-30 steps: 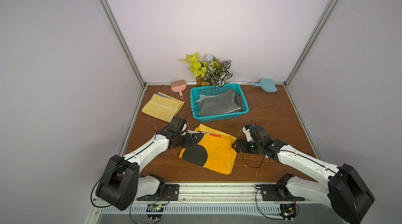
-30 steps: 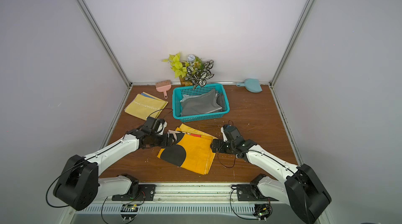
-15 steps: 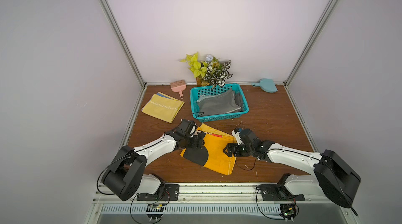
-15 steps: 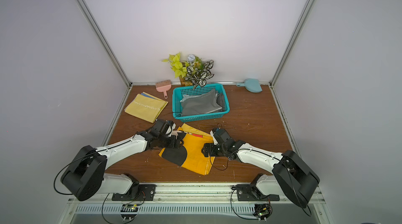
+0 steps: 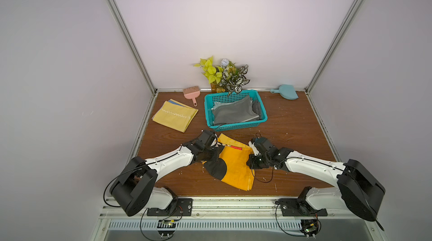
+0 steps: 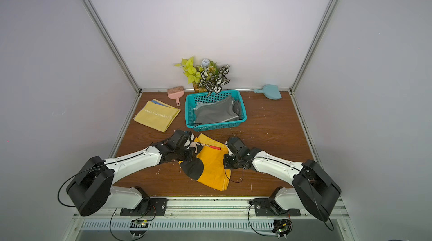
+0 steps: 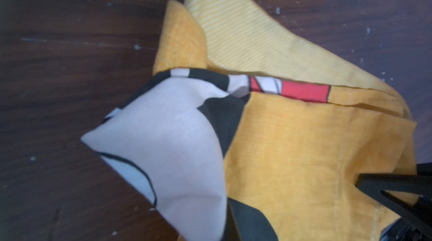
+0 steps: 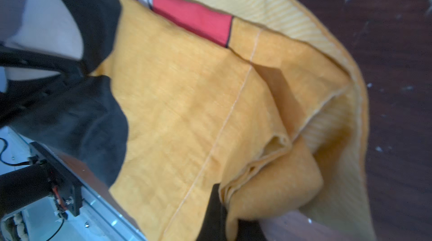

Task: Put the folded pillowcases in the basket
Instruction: Pick up the item at the center of the board, then place the object.

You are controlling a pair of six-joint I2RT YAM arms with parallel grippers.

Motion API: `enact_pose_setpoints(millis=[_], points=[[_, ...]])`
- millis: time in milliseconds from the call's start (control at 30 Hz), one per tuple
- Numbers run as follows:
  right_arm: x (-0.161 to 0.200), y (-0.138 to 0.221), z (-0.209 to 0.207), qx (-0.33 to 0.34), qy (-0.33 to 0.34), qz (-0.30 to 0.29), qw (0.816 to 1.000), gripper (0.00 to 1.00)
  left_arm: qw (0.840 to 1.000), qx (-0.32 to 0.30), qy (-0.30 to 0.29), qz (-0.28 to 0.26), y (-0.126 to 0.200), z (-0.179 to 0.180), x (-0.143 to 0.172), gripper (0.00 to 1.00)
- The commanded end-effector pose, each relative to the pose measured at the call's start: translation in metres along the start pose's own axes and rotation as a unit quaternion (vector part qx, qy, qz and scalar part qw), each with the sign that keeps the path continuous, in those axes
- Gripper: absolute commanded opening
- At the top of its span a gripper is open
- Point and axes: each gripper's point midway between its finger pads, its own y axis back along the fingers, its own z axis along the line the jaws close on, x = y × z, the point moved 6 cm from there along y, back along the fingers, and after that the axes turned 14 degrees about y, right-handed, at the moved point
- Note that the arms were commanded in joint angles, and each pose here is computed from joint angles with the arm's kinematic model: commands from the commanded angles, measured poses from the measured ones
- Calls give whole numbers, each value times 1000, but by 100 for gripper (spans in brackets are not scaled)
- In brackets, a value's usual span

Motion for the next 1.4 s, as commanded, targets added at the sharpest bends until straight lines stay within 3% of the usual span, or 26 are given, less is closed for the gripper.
enact_pose_setpoints(millis=[0,133,300,433,533,700,1167,1333,1367], points=[[-38,44,26,-16,33,-65,997,3,999,35,-22,-6,11,-43,-1,0],[-72,85,48,-17,67,-91,993,5,995,92,-42,-17,34,-89,-10,0],[-113,128,65,-16,98,-132,986,7,988,121,-64,-66,72,-131,-38,0],[-148,144,51,4,98,-164,982,7,984,92,-84,-125,85,-143,-65,0],[-178,149,37,23,103,-188,976,7,984,73,-82,-140,79,-139,-92,0],[-227,139,5,60,102,-210,970,7,976,36,-78,-199,64,-119,-143,0],[-297,87,-75,96,63,-225,968,10,975,15,-52,-217,30,-86,-236,0],[-311,72,-88,111,65,-219,967,29,976,-2,-36,-215,19,-64,-240,0],[-313,70,-90,113,65,-218,967,39,976,-5,-32,-214,16,-60,-239,2]])
